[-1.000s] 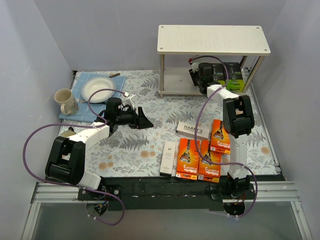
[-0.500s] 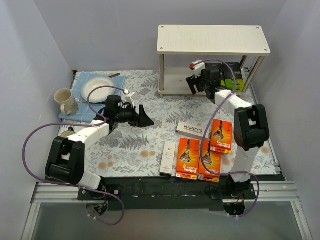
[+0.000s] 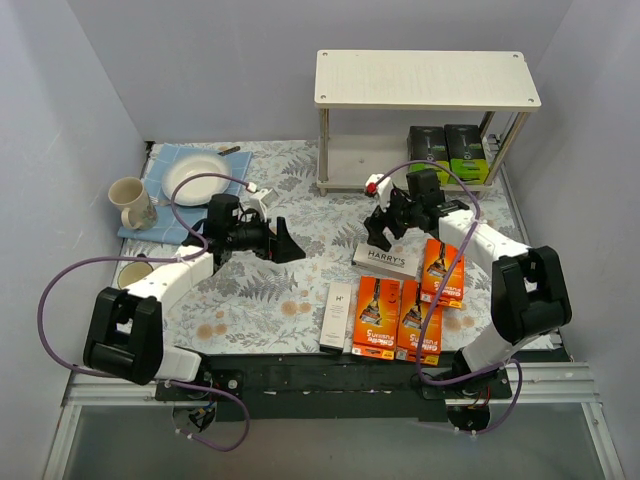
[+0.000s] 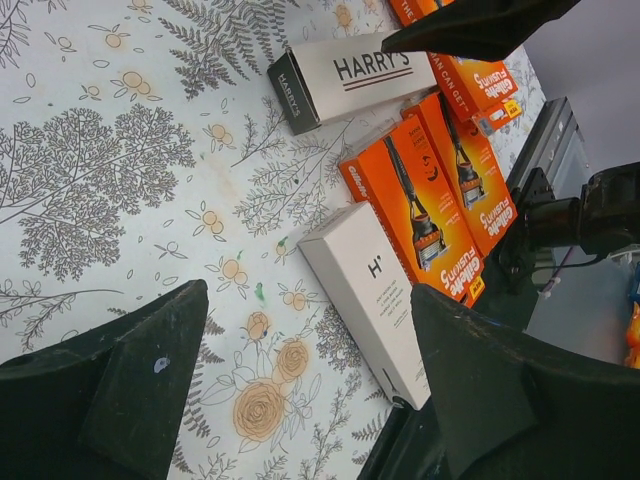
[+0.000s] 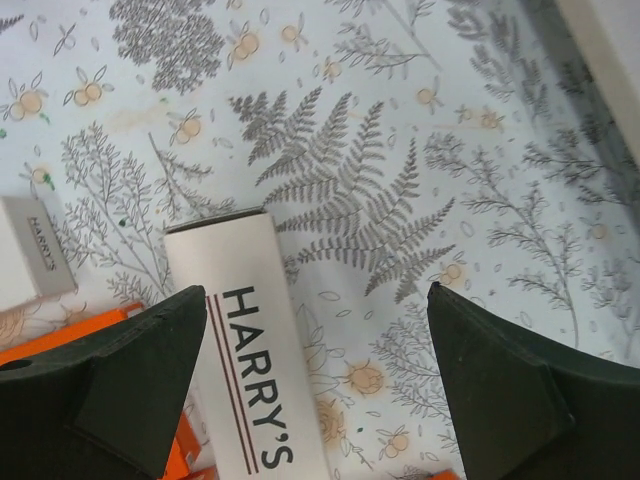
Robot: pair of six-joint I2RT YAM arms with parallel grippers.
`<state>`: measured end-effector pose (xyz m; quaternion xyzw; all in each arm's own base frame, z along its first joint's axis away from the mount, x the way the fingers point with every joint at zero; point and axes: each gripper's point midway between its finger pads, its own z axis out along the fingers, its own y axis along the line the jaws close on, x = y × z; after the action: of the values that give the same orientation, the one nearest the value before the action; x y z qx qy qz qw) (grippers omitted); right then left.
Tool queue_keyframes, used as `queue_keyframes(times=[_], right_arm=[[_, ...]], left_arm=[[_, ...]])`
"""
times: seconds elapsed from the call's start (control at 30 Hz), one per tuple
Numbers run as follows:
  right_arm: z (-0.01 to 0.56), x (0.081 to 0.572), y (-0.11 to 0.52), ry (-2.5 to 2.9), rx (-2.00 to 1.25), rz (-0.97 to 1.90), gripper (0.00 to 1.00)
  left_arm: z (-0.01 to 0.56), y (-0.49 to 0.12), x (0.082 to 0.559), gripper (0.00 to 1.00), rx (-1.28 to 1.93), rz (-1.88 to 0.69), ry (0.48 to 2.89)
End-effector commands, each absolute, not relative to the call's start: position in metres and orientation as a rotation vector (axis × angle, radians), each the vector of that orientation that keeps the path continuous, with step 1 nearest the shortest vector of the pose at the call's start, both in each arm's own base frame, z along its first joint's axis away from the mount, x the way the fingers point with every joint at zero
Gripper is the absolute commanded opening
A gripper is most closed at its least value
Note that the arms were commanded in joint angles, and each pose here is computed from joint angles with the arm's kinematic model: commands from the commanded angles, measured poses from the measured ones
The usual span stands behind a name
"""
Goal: Place and organize the shaving razors onto the shelf
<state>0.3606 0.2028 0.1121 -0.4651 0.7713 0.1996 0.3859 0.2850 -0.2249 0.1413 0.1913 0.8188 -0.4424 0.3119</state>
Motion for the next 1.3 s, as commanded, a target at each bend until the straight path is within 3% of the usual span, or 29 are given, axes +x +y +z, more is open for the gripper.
queue_keyframes(times=[0.0, 0.3, 0.7, 0.77, 0.9, 0.97, 1.27], right_arm=[[0.102, 0.337, 0.213, 1.927, -1.343, 0.573, 0.98], [0.072, 0.312, 0.224, 1.934, -1.525, 0.608, 0.99], [0.040, 0.318, 0.213, 1.960, -1.652, 0.531, 0.97], [0.039, 0.309, 0.217, 1.928, -1.721, 0.580, 0.91], [0.044, 0.305, 0.234, 1.734, -2.009, 0.623, 0.66], [0.042, 0.294, 0.237, 1.700, -2.121, 0.671, 0.59], [0.032, 0.306, 0.254, 0.805, -2.693, 0.276, 0.63]], left_arm=[[0.150, -0.217, 0.280, 0.81, 0.525, -1.112, 2.118], [0.151, -0.212, 0.272, 0.81, 0.515, -1.098, 2.108], [0.155, -0.209, 0.272, 0.81, 0.495, -1.102, 2.098], [0.154, -0.208, 0.272, 0.81, 0.491, -1.100, 2.100], [0.156, -0.207, 0.273, 0.81, 0.495, -1.097, 2.094], [0.155, -0.205, 0.273, 0.81, 0.492, -1.091, 2.096], [0.152, -0.198, 0.274, 0.80, 0.523, -1.056, 2.097]])
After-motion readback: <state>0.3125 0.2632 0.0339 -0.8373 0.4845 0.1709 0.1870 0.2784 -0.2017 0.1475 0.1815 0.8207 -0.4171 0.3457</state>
